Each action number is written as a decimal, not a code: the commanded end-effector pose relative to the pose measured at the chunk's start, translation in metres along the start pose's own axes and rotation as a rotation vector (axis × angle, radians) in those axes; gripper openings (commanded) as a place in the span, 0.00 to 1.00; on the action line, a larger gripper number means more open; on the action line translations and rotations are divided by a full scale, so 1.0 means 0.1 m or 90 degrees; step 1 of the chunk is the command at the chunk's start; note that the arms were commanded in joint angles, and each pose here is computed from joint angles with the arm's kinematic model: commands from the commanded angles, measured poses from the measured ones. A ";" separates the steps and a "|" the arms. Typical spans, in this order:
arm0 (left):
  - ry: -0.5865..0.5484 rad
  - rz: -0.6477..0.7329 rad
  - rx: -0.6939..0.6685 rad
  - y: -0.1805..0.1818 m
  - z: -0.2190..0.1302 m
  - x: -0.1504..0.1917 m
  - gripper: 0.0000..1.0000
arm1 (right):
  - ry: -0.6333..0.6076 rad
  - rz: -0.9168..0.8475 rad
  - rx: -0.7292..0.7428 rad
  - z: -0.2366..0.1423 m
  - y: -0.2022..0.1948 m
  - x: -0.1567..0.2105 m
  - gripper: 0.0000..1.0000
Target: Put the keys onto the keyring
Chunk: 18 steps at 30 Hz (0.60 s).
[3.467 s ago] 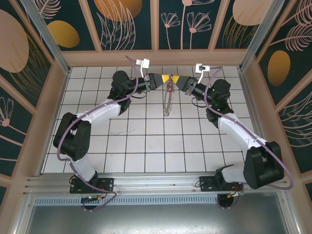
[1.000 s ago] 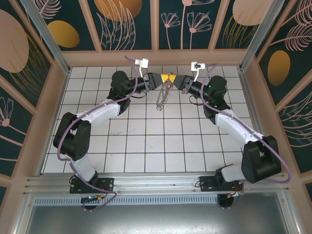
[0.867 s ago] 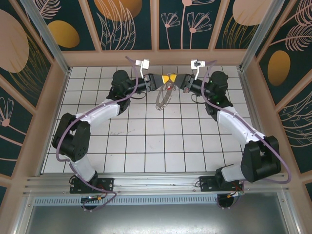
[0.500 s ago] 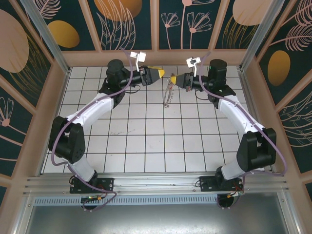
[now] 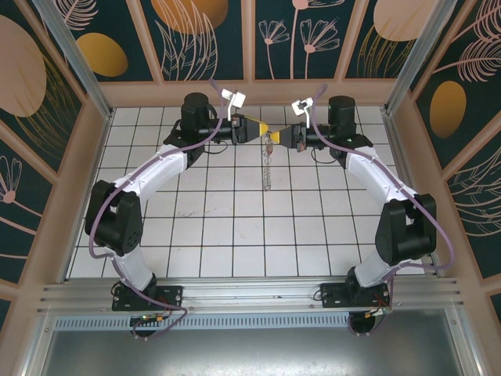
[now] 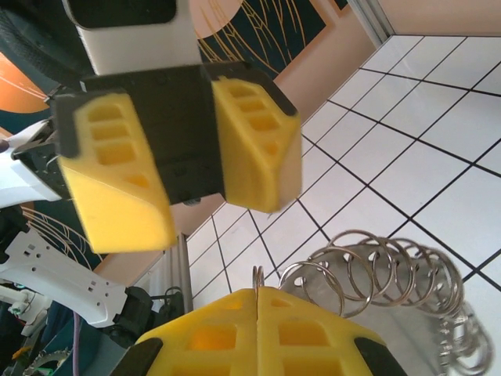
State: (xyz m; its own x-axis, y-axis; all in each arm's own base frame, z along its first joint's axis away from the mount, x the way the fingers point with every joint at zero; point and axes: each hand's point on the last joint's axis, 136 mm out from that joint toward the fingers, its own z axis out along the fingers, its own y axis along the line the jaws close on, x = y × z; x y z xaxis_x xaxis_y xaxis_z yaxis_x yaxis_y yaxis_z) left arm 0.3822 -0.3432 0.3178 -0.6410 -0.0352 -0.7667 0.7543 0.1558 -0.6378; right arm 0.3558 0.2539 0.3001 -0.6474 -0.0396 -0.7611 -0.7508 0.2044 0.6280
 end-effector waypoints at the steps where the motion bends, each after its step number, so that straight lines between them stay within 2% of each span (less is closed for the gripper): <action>1: 0.017 0.014 0.017 -0.02 0.03 0.04 0.38 | -0.007 -0.054 -0.031 -0.03 0.17 -0.15 0.00; 18: 0.017 -0.013 0.044 0.01 0.04 0.17 0.36 | -0.017 -0.054 -0.025 -0.04 0.16 -0.18 0.00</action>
State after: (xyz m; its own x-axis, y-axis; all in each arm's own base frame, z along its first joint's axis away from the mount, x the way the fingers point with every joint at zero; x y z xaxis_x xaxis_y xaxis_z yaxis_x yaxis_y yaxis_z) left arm 0.3752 -0.3441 0.3044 -0.6639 -0.0125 -0.7477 0.7410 0.1233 -0.6600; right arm 0.3563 0.2540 0.3015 -0.6435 -0.0379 -0.7645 -0.7539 0.2042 0.6244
